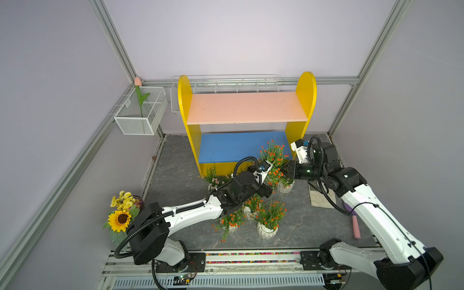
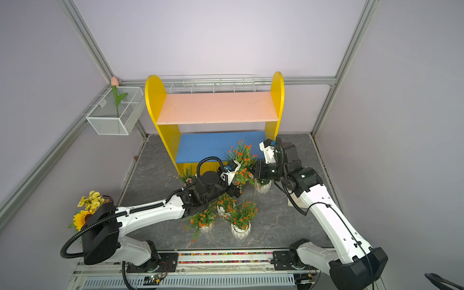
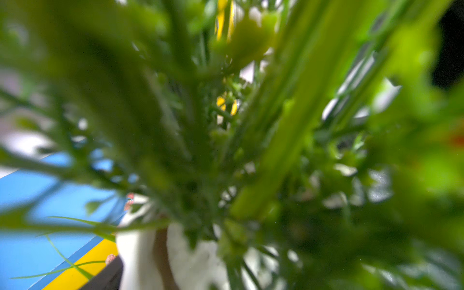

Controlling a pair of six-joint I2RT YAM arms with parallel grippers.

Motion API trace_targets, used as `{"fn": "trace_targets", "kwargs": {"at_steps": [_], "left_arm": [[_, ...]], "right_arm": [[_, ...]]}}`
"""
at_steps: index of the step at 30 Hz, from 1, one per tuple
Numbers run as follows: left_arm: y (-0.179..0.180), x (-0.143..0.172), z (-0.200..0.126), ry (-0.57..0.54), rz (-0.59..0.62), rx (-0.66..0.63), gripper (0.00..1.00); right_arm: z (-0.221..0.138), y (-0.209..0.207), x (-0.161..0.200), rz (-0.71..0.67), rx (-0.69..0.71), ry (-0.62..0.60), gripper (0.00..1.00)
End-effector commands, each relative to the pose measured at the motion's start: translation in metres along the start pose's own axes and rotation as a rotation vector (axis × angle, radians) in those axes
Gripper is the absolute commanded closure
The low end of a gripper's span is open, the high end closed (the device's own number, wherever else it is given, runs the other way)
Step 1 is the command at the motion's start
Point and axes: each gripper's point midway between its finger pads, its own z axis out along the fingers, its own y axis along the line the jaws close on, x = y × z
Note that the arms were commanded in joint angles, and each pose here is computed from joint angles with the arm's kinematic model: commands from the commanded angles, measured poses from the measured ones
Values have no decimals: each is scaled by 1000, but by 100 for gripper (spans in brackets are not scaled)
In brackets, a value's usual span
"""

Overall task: Place the baby's breath potted plants on the rack by color
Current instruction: Pick up the baby's breath potted plant from the center of the board, then place the baby's breath potted plant on the rack.

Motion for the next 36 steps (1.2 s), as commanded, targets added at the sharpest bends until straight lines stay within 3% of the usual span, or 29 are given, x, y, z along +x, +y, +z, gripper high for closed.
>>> {"fn": "trace_targets", "kwargs": {"at_steps": [1, 18, 36], "left_arm": [[0, -59, -10, -175, -27, -4, 63], [14, -74, -27, -162, -23, -73, 68], [49, -139, -104, -83, 16, -205, 69]], "right_arm": [[-5, 11, 11, 13, -71, 28, 70], [-32, -11, 1, 39, 0, -72, 56], [-33, -63, 20, 102, 104, -97, 53]]}}
